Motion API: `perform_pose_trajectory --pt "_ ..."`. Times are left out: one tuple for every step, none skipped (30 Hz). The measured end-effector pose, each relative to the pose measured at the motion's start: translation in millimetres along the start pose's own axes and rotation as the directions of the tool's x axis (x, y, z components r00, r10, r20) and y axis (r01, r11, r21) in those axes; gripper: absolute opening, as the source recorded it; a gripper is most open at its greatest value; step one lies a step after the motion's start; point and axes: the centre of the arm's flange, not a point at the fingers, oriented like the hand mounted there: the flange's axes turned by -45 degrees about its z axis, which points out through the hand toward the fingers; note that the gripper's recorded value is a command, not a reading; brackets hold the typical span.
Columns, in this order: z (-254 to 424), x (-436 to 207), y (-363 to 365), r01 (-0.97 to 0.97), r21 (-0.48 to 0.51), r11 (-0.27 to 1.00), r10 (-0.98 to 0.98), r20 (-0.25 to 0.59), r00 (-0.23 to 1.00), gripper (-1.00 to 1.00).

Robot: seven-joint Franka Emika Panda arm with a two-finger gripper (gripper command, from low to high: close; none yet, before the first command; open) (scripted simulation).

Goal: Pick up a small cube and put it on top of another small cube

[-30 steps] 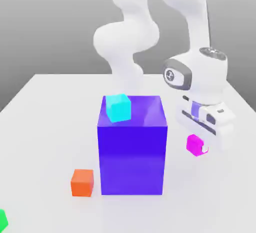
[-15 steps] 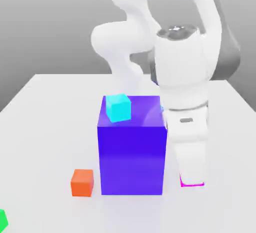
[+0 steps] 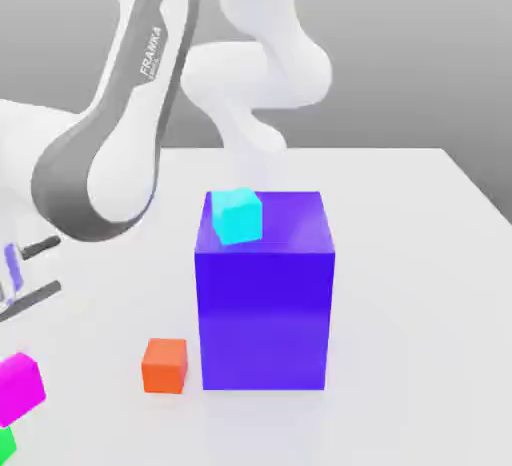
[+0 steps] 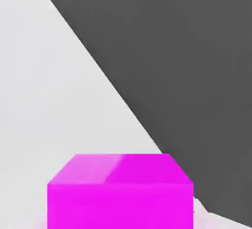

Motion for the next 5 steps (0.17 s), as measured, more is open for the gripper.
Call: perform_pose_trajectory --pt "0.0 0.0 0.0 0.0 0.0 1.0 0.0 0.0 1.0 1.0" --pt "0.0 0.0 0.0 0.0 0.0 1.0 0.0 0.0 1.0 1.0" --pt "0.0 0.0 0.0 0.0 0.0 1.0 0.0 0.0 1.0 1.0" --pt "0.0 0.0 0.0 0.0 0.0 1.0 0.0 0.0 1.0 1.0" --pt "0.0 0.0 0.0 0.0 0.0 1.0 0.0 0.0 1.0 1.0"
